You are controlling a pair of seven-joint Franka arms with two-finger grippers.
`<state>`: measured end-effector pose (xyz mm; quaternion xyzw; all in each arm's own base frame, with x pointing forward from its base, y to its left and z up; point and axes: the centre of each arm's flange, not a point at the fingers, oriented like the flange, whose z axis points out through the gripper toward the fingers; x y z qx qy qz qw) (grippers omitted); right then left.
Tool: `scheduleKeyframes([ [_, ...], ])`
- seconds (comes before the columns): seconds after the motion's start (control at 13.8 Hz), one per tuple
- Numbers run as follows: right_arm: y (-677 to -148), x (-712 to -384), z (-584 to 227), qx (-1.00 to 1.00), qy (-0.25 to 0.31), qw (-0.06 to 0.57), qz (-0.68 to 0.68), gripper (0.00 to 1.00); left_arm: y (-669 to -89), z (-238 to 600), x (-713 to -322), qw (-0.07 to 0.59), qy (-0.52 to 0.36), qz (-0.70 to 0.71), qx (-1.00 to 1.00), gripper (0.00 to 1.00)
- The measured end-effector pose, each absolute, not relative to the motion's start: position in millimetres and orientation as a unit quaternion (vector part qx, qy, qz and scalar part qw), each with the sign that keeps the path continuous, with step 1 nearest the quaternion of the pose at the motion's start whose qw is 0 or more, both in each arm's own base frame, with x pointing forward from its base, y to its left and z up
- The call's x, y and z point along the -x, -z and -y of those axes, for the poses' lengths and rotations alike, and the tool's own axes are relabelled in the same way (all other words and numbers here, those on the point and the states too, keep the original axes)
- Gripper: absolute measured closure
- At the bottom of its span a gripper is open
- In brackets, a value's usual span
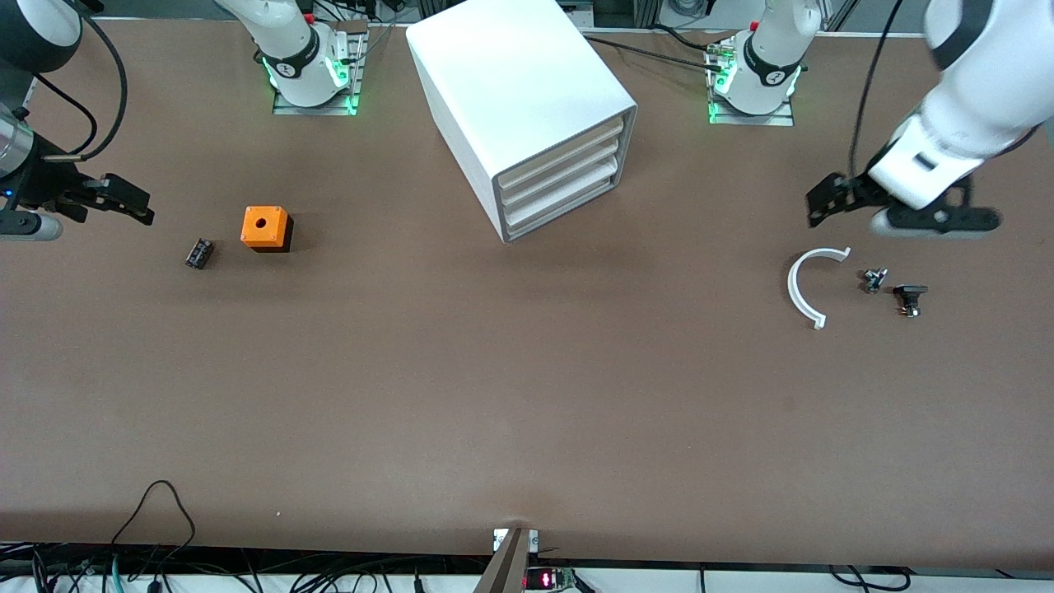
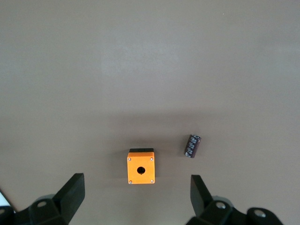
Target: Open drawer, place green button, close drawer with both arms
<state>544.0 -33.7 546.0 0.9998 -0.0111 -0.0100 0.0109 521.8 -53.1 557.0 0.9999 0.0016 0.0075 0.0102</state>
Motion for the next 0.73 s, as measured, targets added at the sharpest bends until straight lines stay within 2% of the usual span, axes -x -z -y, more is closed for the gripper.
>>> scheduleKeyframes([
  [0.22,-548.4,-538.8,34.0,-1.000,0.008,0.010,0.011,0.00,-575.7,23.5,-514.7,0.012,0.008,-0.011,-1.000,0.00],
  [0.73,-549.1,-538.8,34.1,-1.000,0.007,0.010,0.011,0.00,-554.3,19.2,-526.0,0.013,0.034,-0.013,-0.999,0.00],
])
